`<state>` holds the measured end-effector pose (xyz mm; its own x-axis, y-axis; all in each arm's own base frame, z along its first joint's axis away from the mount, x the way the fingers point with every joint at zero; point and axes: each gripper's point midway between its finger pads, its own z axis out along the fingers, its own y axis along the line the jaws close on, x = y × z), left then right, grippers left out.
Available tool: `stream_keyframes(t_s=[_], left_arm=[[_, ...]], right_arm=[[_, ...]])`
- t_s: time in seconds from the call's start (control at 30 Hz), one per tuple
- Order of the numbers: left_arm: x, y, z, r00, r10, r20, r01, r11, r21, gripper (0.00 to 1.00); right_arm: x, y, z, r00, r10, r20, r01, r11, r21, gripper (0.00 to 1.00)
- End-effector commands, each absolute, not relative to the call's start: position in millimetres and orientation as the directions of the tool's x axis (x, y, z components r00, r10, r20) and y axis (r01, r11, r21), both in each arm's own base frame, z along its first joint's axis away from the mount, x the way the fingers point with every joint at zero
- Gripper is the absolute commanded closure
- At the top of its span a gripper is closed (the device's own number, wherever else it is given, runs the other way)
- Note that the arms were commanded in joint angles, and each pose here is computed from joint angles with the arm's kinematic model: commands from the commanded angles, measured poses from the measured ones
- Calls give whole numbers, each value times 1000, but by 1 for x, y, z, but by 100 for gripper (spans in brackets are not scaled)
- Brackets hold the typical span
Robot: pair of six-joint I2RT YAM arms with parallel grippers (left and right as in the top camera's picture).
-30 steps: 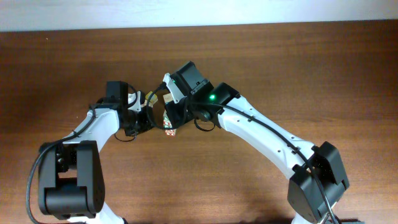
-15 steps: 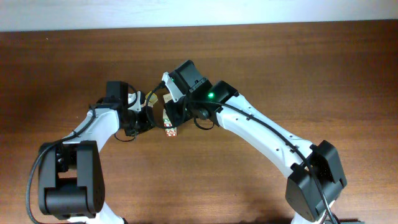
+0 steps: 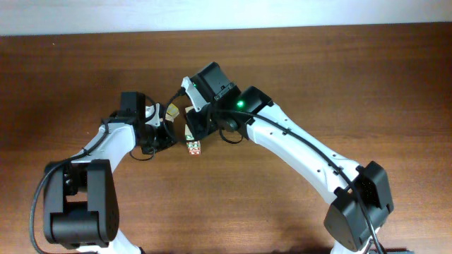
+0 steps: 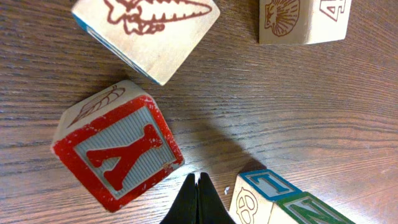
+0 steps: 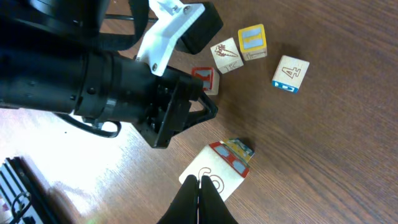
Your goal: Rotate 5 blocks
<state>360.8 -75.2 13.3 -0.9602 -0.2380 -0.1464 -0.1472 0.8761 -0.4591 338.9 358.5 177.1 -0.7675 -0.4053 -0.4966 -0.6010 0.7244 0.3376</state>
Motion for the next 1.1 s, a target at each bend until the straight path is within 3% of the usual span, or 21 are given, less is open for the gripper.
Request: stream_keyframes(t_s=[0.0,0.2,0.33,0.43,0.6,0.63,0.7,0.73,0.77,1.07], left_arm=[[370,-72,17,-958,-221,-183,-118,884,-452,100],[393,-56,54,-930,-227,-288,-80,893,-443,100],[397,-17,96,-886,-235,-399,-94,935,-342,100],[393,9,143,-824,-203,-529,-80,966,-245,100],[364,48,220,-698,-156,-699,-148,986,-73,100],[359,51,229,-682,-155,-714,-159,985,-61,89],[343,56,249,-648,-149,-747,-188,982,-33,46],[336,55,254,-644,-149,-751,-189,981,-32,1],[331,54,256,-642,-148,-752,-189,981,-32,1],[321,52,255,-659,-151,-737,-190,981,-32,1]], right_arm=[[339,362,202,-733,-406,-546,-631,706,322,96],[340,312,267,-694,-344,-632,-608,750,260,96],[343,245,306,-688,-283,-668,-545,810,218,96],[342,194,325,-692,-233,-684,-471,863,182,86],[319,118,349,-707,-133,-695,-308,942,133,53],[314,106,353,-707,-119,-697,-279,953,120,47],[294,78,365,-697,-75,-713,-211,972,104,26],[287,72,370,-691,-61,-721,-195,975,104,9],[279,63,375,-682,-44,-730,-175,979,105,1],[208,36,402,-607,13,-795,-118,987,106,1]])
